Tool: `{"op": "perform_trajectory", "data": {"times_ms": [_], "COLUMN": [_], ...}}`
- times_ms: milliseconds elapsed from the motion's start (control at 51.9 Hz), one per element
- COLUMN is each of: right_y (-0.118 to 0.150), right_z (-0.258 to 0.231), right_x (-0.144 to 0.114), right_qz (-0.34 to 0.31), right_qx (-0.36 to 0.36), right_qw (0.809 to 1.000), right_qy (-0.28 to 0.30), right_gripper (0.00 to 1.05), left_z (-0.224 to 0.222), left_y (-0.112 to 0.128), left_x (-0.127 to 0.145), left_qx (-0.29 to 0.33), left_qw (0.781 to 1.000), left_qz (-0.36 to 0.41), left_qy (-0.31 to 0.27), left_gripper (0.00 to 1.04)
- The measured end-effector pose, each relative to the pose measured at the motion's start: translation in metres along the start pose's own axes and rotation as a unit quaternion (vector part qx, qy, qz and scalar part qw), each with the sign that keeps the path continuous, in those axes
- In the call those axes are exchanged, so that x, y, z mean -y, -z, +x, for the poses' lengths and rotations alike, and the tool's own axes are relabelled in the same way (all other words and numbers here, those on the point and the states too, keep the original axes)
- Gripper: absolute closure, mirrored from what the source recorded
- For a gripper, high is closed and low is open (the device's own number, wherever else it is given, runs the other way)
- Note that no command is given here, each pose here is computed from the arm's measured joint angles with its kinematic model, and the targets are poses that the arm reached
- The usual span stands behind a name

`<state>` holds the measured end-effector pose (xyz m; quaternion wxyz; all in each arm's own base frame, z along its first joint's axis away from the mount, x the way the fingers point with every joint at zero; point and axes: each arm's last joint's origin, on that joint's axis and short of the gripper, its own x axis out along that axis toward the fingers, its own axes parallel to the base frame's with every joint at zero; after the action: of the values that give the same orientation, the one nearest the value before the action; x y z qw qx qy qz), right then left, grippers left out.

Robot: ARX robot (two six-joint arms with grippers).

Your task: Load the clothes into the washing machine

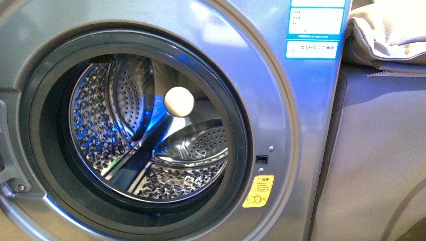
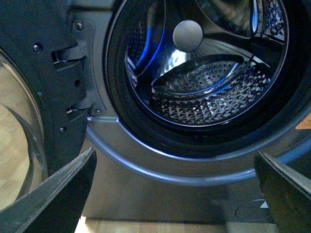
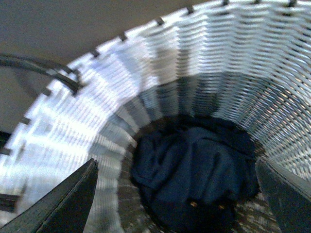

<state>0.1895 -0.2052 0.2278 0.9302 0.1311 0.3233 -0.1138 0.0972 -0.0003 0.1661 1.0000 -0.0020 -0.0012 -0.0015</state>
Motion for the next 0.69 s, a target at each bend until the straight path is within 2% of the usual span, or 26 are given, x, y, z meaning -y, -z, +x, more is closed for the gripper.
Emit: {"op": "perform_trajectory", "data": {"times_ms": [96, 289, 482, 694], "right_y": [0.019, 0.060, 0.106, 0.139], "right_z": [0.031, 0.087, 0.138, 0.181], "right_x": [0.022, 0.047, 0.056, 0.059], "right_qz": [-0.039, -0.041, -0.027, -0.024], "right_qx": [-0.056, -0.135, -0.190, -0.218], "right_qw": [0.997, 0.989, 0.981, 0.975], "right_qy": [0.030, 0.033, 0.019, 0.029], "right_gripper": [0.08, 0.08, 0.08, 0.08], "left_z": [0.000, 0.000, 0.000, 0.000], "left_y": [0.000, 0.000, 0.000, 0.000], "left_x": [0.000, 0.000, 0.000, 0.000], "left_qx": [0.000, 0.000, 0.000, 0.000], "left_qw": [1.000, 1.000, 1.000, 1.000], "left_qz": [0.000, 0.000, 0.000, 0.000], "left_qy": [0.000, 0.000, 0.000, 0.000], "left_gripper": [0.07, 0.07, 0.07, 0.07]}}
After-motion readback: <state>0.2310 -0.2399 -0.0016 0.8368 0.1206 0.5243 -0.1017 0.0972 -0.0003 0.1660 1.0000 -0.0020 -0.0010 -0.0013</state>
